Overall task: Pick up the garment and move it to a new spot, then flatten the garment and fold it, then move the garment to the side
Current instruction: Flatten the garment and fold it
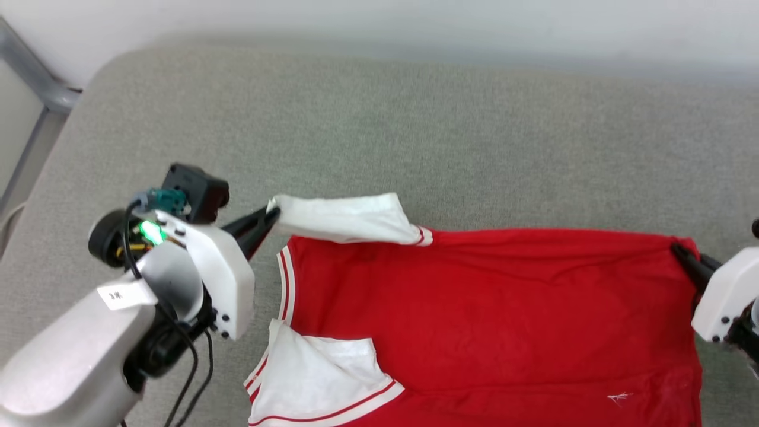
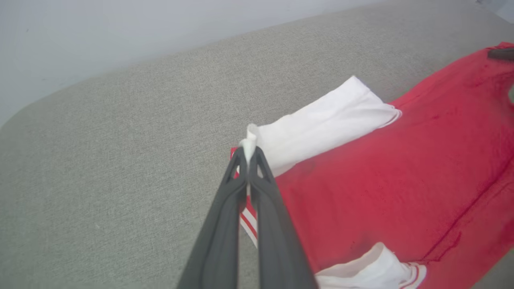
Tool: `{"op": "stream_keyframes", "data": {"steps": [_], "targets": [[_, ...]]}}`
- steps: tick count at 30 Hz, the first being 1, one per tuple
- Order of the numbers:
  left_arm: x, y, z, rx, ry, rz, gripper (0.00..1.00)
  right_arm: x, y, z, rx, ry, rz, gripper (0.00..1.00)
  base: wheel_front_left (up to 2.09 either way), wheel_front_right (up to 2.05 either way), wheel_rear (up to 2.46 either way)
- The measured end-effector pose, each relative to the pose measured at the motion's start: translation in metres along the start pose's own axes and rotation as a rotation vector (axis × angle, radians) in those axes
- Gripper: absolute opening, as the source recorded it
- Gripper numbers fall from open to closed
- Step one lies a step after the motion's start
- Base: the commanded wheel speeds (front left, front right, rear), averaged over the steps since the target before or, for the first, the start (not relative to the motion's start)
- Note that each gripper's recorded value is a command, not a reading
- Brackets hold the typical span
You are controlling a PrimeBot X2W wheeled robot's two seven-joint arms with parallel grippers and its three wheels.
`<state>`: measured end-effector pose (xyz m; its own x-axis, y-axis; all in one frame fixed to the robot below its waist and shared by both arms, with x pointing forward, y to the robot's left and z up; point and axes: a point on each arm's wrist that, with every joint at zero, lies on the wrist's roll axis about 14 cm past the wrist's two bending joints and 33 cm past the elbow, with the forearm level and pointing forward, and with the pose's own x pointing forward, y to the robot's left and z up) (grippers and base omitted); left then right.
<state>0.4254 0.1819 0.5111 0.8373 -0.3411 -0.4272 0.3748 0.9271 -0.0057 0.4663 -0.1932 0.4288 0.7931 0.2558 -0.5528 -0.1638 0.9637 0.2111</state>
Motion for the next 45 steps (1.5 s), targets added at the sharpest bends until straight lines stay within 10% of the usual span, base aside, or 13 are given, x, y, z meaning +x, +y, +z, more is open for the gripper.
{"op": "stream_keyframes", "data": {"steps": [21,39,40,41,42,45], "targets": [[-0.070,-0.044,-0.106,-0.261,0.122,0.044,0.00,-0.063,0.006,-0.069,0.158,0.130,0.044,0.00,0.00,0.00,0.00],[-0.057,-0.054,-0.172,-0.243,0.304,0.026,0.00,-0.072,0.001,-0.112,0.082,0.322,0.049,0.00,0.00,0.00,0.00],[-0.056,-0.056,-0.174,-0.242,0.307,0.018,0.07,-0.072,0.002,-0.114,0.073,0.327,0.049,0.30,0.00,0.00,0.00],[-0.055,-0.056,-0.175,-0.238,0.309,0.017,0.58,-0.072,0.001,-0.113,0.070,0.319,0.047,1.00,0.00,0.00,0.00],[-0.055,-0.055,-0.175,-0.232,0.310,0.021,1.00,-0.072,0.001,-0.112,0.068,0.313,0.046,1.00,0.00,0.00,0.00],[-0.055,-0.053,-0.171,-0.226,0.283,0.033,1.00,-0.074,0.005,-0.108,0.057,0.298,0.056,1.00,0.00,0.00,0.00]]}}
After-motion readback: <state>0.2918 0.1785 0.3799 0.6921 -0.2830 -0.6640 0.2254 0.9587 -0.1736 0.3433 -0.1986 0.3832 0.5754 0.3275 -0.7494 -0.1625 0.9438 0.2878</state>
